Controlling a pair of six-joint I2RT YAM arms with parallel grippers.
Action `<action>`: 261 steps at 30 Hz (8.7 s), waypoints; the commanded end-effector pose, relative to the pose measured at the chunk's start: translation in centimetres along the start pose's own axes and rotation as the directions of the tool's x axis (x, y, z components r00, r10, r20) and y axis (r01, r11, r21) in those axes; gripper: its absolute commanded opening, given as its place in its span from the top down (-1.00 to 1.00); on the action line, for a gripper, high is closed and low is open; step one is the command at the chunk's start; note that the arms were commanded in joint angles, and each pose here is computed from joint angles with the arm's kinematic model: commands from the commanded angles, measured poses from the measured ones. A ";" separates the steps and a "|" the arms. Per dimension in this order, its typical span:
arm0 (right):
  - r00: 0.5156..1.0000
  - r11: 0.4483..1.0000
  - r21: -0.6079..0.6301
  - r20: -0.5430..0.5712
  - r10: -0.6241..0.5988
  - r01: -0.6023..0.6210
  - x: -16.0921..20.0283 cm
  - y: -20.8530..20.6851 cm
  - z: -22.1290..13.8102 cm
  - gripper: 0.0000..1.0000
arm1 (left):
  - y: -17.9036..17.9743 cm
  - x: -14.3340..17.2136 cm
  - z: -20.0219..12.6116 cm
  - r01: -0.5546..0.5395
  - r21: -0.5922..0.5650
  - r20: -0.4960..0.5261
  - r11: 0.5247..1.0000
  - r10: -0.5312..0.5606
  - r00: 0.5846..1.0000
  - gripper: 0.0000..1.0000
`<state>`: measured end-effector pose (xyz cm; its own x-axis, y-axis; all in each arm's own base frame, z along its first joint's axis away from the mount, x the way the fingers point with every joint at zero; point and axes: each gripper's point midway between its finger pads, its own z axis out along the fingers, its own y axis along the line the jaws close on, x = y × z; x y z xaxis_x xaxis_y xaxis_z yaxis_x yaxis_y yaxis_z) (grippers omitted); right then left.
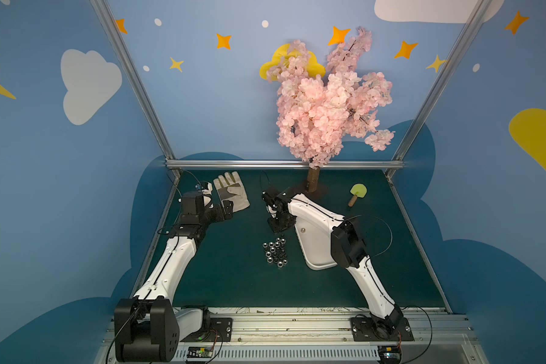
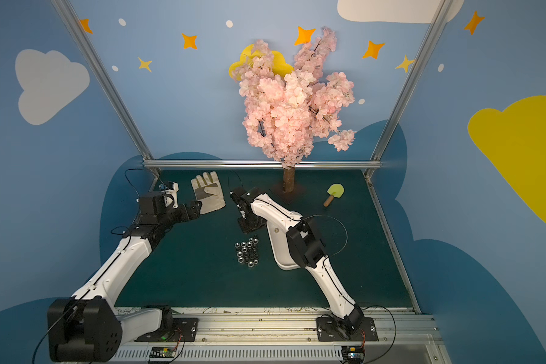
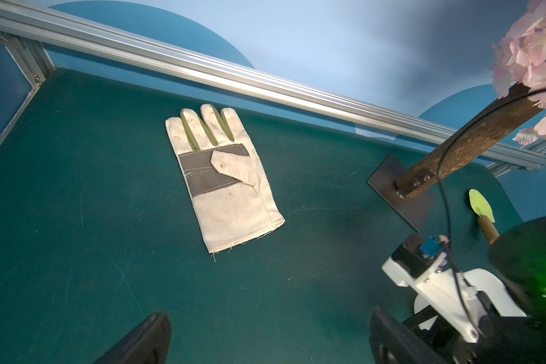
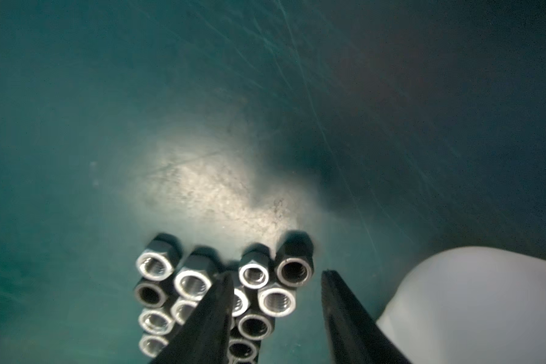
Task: Put the nuts on the desktop into the storage box
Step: Pick up the nut from the center of the board, then place the nut in the storage box, then pick up the nut from the center of the board, then place the nut in the storage box, then pick up the nut from the center of the board.
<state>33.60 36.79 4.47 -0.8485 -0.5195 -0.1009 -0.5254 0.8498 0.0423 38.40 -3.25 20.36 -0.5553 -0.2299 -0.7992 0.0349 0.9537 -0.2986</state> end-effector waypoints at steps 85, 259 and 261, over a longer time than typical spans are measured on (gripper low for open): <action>0.976 0.973 0.089 0.066 0.208 -0.213 1.2 -11.9 -4.7 -0.02 | -0.6 -1.3 -0.5 -0.030 0.007 0.013 1.000 0.030 0.999 -1.00; 0.989 0.996 0.026 -0.127 -0.077 0.081 3.4 1.4 3.5 0.30 | -0.6 -1.6 -1.0 0.016 0.019 0.035 1.000 -0.017 0.999 -1.00; 0.988 0.996 0.032 -0.132 -0.079 0.084 3.7 1.3 3.6 0.41 | -0.6 -1.6 -1.0 0.017 0.018 0.034 1.000 -0.018 0.999 -1.00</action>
<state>31.00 37.58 1.98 -0.8034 -0.5945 -0.0336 -0.5954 0.8023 0.0424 38.51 -3.45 21.09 -0.5543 -0.2531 -0.7929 0.0359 0.9445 -0.3266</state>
